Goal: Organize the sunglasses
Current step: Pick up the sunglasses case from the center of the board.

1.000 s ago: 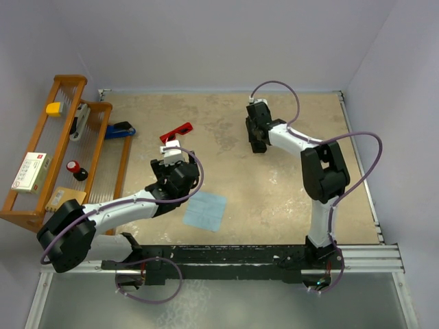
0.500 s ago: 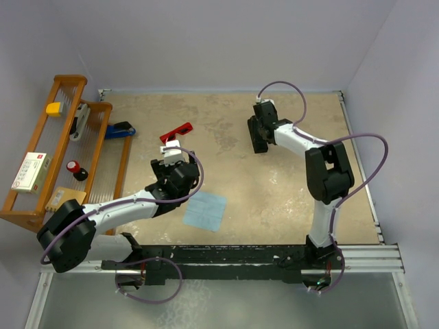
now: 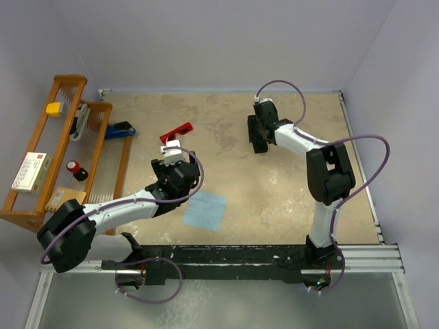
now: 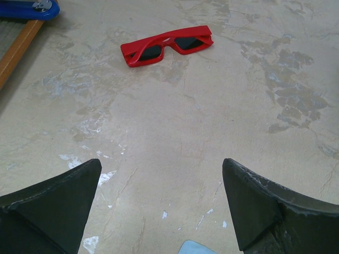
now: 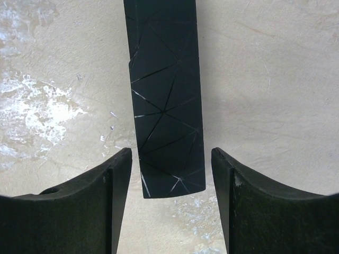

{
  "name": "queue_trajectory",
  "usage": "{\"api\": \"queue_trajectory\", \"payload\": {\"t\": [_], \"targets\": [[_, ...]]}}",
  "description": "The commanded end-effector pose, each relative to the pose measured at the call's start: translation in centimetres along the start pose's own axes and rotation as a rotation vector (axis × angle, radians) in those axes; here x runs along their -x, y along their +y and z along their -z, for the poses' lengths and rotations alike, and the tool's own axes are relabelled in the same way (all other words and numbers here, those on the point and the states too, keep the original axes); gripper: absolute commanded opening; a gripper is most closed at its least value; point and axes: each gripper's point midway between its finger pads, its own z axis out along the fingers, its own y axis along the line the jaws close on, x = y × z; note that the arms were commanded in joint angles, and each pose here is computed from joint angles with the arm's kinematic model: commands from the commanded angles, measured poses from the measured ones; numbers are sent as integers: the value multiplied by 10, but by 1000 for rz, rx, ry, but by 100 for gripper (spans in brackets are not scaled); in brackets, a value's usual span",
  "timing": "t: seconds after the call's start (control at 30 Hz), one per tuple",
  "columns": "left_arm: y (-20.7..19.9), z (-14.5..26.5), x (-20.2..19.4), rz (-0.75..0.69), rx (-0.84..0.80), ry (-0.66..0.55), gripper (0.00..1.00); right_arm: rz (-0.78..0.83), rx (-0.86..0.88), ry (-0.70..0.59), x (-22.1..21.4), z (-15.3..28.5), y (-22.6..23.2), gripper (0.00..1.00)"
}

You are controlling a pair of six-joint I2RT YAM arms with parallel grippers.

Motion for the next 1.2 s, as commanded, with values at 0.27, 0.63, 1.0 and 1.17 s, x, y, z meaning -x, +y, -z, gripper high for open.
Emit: {"api": "queue_trajectory", "payload": {"t": [0.27, 0.63, 1.0, 1.17], "targets": [[-4, -1, 8, 32, -7, -24, 94, 30, 37, -7, 2, -12, 8, 74], [-3, -1, 7, 34, -8, -23, 94, 9, 41, 20, -7, -18, 8, 56], [-5, -1, 6, 44, -15, -23, 94, -33, 144, -1, -4, -4, 25, 40], [-8, -3, 2, 42, -23, -16, 94, -14, 206, -10, -11, 12, 47, 36]]}}
